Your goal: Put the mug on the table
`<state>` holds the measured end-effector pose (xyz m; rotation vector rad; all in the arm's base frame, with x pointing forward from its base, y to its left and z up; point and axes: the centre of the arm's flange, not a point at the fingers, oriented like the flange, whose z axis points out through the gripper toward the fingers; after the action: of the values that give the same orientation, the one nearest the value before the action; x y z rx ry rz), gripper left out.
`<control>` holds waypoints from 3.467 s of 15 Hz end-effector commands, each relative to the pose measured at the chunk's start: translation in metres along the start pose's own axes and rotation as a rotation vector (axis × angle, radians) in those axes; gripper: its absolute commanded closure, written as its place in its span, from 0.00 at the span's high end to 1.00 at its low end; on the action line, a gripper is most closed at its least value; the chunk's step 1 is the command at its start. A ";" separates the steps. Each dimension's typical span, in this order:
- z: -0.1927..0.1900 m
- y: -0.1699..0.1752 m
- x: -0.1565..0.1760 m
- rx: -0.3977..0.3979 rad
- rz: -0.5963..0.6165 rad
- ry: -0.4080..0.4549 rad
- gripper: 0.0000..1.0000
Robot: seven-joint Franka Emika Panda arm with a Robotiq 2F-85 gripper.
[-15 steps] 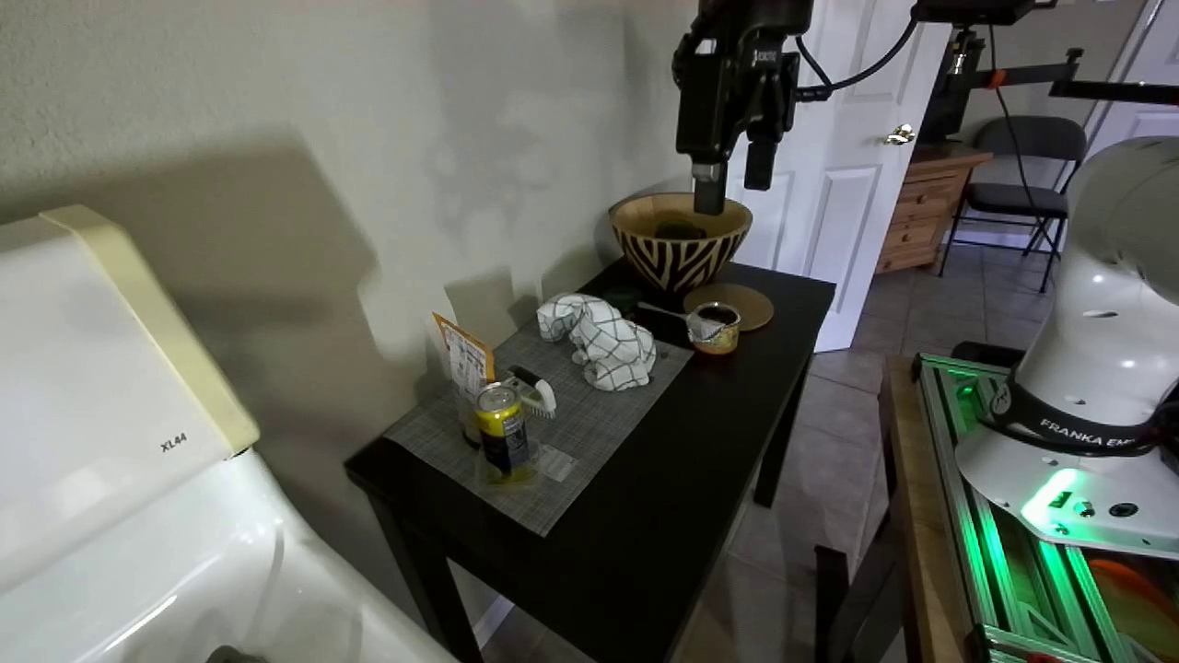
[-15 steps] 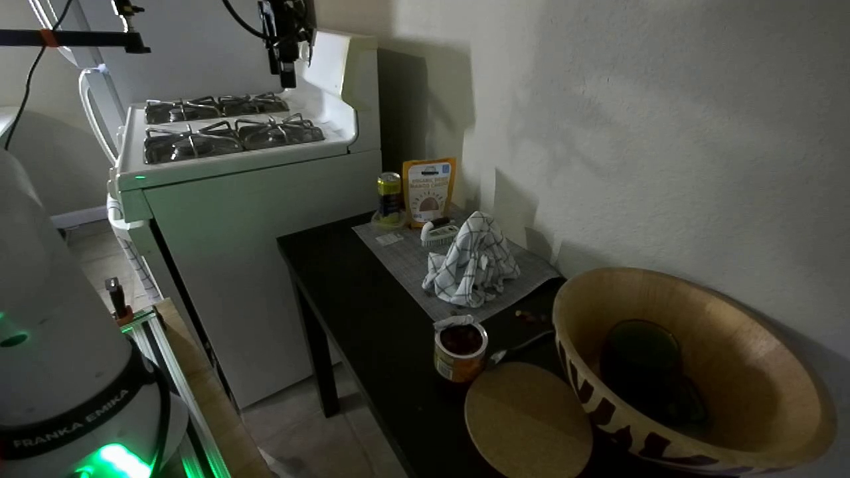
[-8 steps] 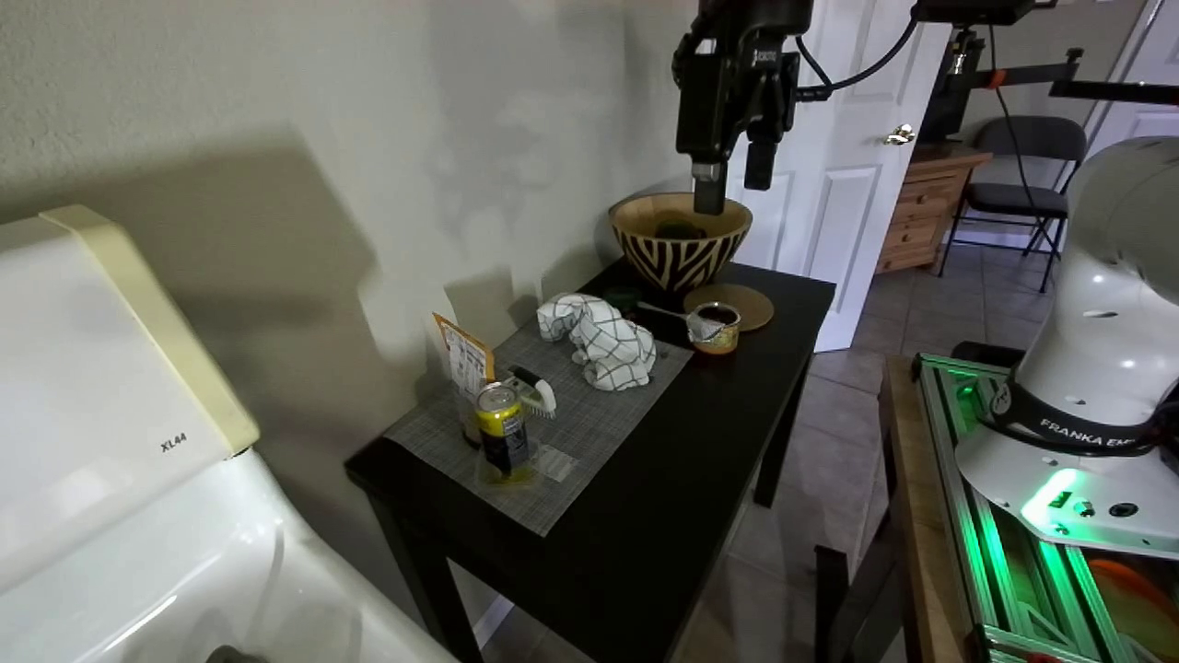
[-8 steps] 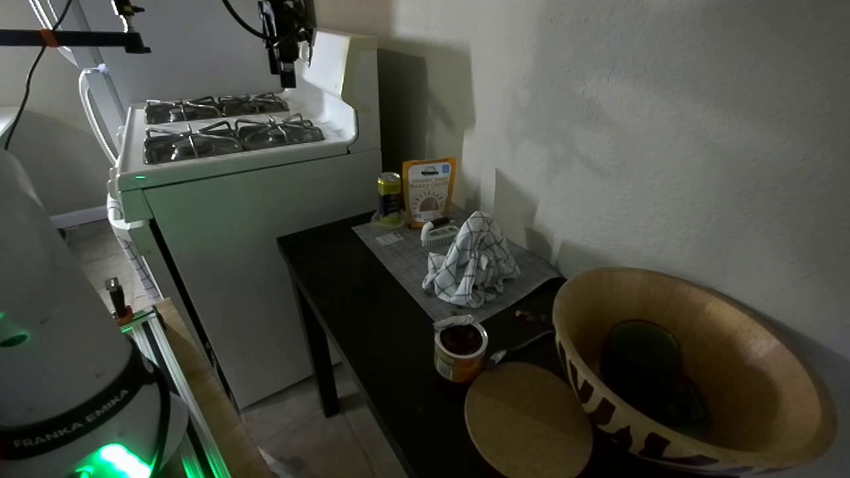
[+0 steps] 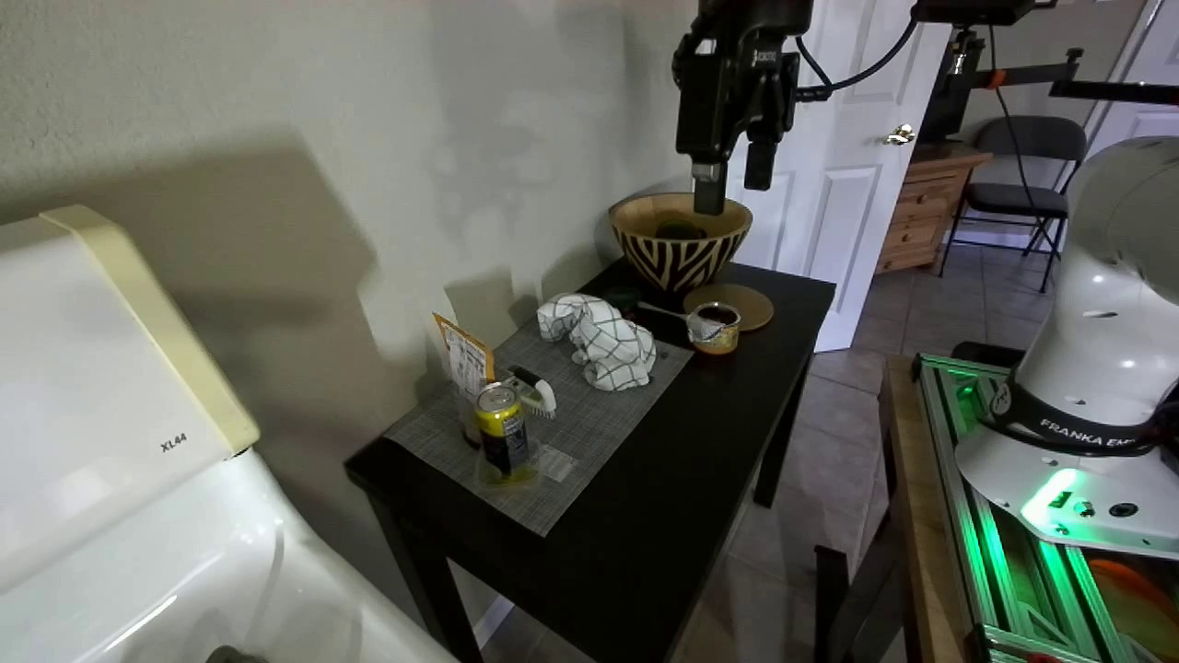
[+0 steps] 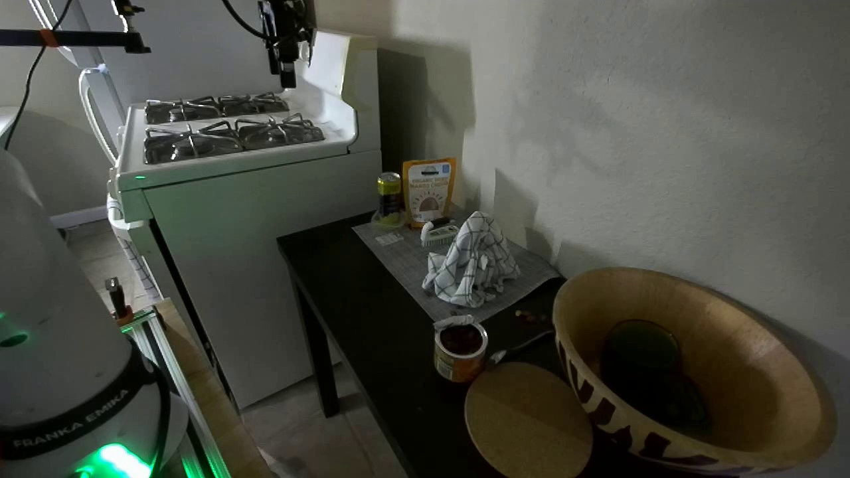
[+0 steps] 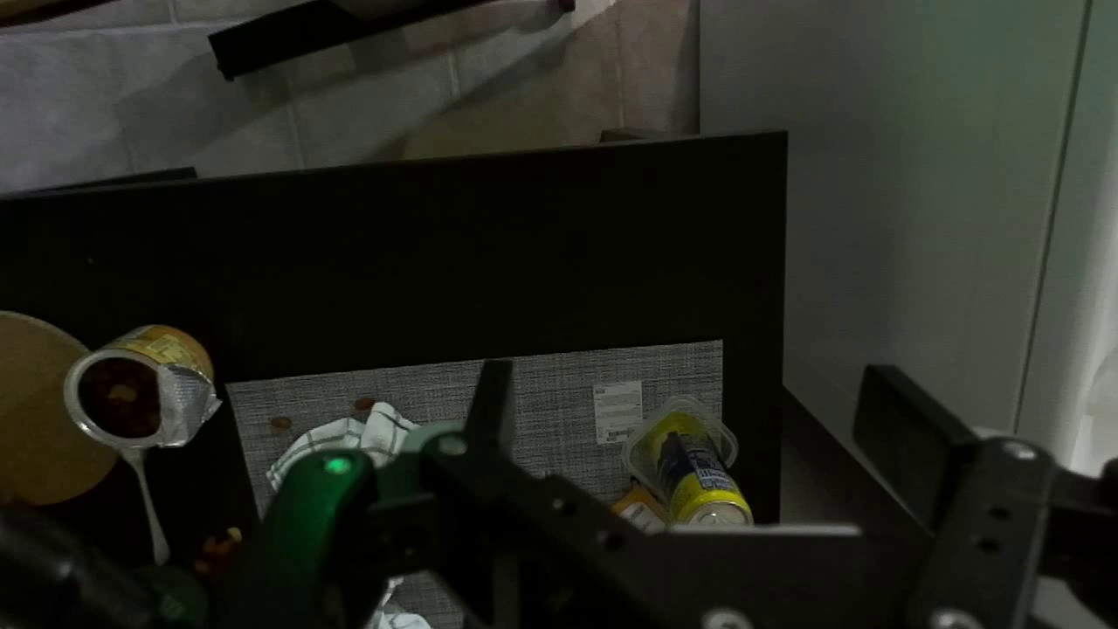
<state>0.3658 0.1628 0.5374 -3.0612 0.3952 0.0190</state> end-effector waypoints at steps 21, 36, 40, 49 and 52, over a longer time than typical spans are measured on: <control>0.000 0.000 0.000 0.000 0.000 0.000 1.00; 0.031 0.026 0.117 0.061 -0.106 -0.033 1.00; 0.071 0.069 0.199 -0.031 -0.263 -0.088 1.00; 0.115 0.183 0.293 -0.092 -0.409 -0.135 1.00; 0.112 0.194 0.303 -0.091 -0.412 -0.135 1.00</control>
<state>0.6087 -0.0949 0.4100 -3.1396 -0.2524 0.2293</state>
